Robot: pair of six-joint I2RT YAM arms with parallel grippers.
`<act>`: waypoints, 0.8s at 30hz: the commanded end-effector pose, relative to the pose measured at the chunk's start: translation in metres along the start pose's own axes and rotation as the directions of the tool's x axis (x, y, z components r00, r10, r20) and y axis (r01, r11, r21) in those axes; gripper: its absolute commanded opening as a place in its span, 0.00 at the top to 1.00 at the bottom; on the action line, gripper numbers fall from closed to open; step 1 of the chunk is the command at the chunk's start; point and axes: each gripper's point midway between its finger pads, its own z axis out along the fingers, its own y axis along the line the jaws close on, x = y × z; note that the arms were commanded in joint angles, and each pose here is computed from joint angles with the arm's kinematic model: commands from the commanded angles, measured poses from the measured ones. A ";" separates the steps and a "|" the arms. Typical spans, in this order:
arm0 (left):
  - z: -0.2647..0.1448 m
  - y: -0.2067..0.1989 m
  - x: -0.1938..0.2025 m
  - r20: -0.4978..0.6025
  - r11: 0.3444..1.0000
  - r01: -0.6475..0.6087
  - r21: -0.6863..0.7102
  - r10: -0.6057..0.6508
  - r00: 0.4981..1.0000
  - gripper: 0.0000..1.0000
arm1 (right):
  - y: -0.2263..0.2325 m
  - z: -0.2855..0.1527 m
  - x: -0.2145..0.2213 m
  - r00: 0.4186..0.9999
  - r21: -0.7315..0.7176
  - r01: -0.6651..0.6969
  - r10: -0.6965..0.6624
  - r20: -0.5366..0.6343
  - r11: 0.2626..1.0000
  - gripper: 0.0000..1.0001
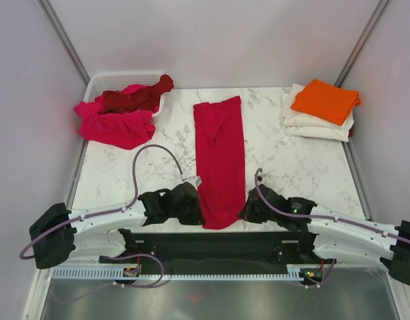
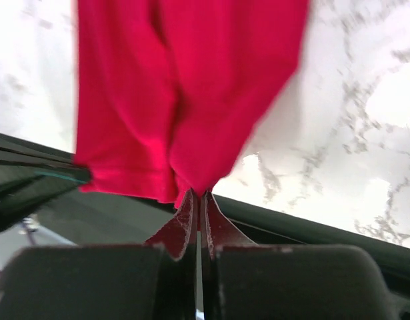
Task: Fold and stack the t-shirts
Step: Fold the tshirt
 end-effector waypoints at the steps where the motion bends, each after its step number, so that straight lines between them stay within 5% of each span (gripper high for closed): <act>1: -0.028 -0.023 -0.020 0.034 0.997 -0.078 0.009 0.078 0.996 0.98 | 0.023 -0.020 -0.028 0.996 -0.023 0.016 -0.014 0.087 1.000 1.00; 12: -0.046 -0.018 -0.080 0.070 0.995 -0.094 0.020 0.092 0.993 0.98 | 0.040 -0.026 -0.105 0.974 0.072 0.029 -0.044 0.223 0.997 1.00; 24: -0.012 -0.002 -0.180 0.066 0.987 -0.157 -0.040 0.159 0.985 0.98 | 0.035 0.005 -0.198 0.959 0.183 0.067 -0.114 0.259 0.981 1.00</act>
